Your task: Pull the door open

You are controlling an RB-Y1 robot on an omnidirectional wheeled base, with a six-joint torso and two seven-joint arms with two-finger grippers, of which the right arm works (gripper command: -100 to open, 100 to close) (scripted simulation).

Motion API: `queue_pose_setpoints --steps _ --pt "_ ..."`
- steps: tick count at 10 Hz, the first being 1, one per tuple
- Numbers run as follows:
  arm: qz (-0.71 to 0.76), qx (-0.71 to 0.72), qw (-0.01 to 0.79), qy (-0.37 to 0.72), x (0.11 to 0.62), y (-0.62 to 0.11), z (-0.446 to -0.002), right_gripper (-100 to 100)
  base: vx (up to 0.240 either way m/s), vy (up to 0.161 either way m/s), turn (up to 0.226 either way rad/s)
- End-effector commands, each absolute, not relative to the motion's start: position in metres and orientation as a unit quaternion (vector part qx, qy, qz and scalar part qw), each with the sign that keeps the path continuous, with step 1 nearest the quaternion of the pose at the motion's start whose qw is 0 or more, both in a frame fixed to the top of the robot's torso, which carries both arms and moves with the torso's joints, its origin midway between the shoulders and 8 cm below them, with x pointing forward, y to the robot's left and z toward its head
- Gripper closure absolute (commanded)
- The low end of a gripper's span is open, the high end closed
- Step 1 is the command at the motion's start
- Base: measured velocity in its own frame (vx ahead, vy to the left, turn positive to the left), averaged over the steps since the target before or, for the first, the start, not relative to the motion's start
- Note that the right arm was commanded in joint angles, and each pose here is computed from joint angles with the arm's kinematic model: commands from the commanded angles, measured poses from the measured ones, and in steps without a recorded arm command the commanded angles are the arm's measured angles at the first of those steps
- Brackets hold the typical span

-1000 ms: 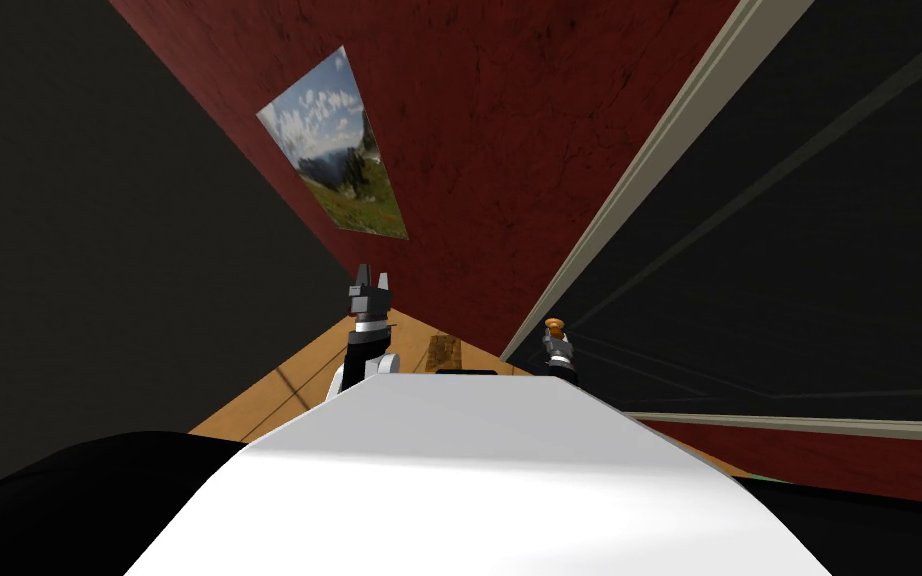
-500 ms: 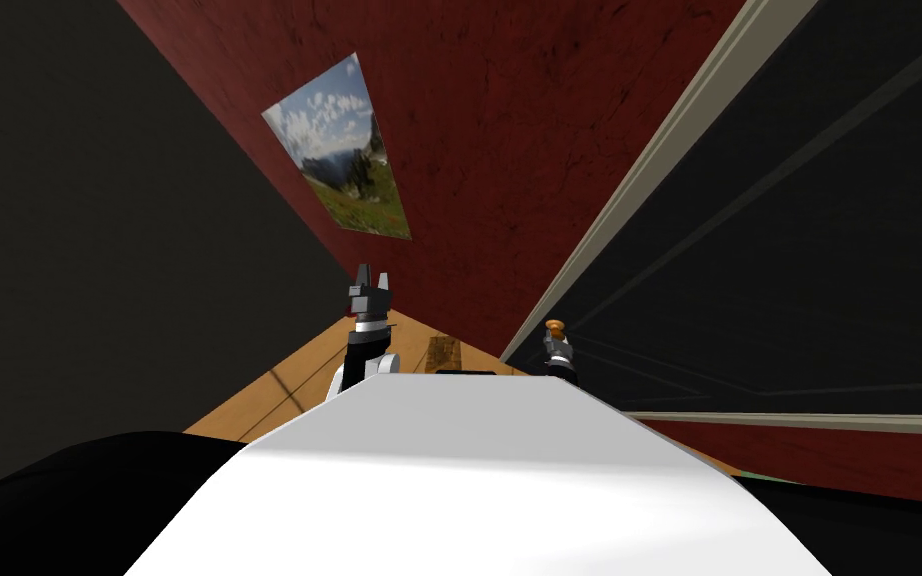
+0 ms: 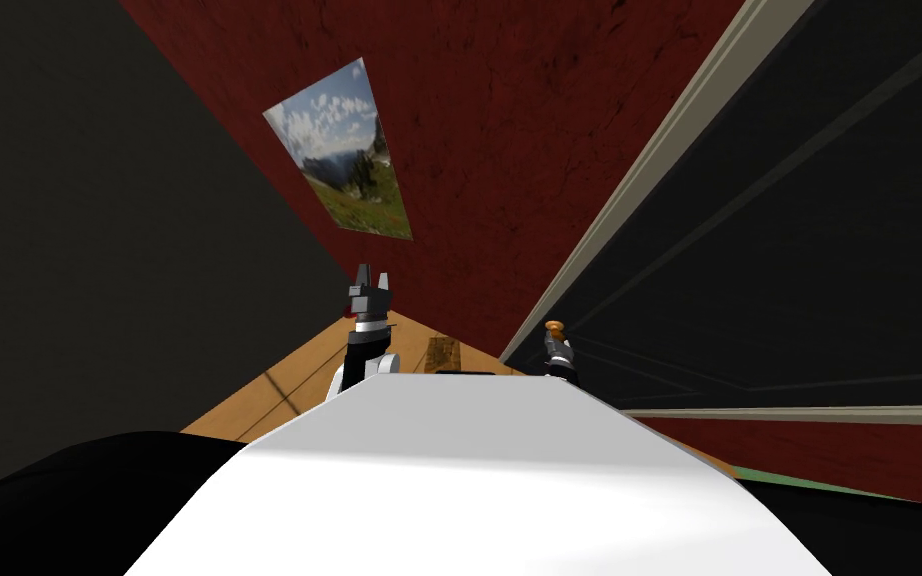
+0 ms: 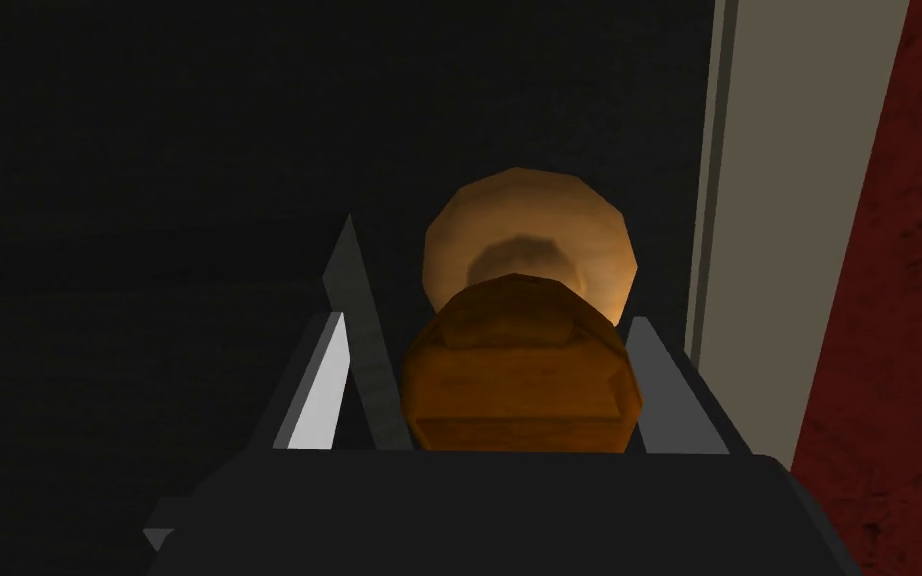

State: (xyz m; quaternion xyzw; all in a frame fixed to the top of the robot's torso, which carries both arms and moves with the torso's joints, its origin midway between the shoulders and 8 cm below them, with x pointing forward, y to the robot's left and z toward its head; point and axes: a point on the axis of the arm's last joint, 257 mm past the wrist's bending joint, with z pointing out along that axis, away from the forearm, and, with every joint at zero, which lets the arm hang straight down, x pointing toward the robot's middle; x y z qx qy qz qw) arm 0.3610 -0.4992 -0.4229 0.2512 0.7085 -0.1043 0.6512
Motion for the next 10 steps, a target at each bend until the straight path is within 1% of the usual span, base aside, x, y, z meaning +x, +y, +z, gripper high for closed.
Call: queue_pose_setpoints --steps 1,6,8,10 --pt "-0.109 0.279 0.625 0.721 0.344 -0.514 -0.444 100 -0.011 0.012 -0.036" --pt "-0.089 0.347 0.586 0.727 0.328 -0.524 -0.47 100 -0.007 0.014 -0.033" --pt "-0.087 0.346 0.592 0.723 0.333 -0.523 -0.465 100 0.006 0.017 -0.008" --pt "-0.089 0.347 0.586 0.727 0.328 -0.524 -0.47 100 -0.002 -0.005 0.002"
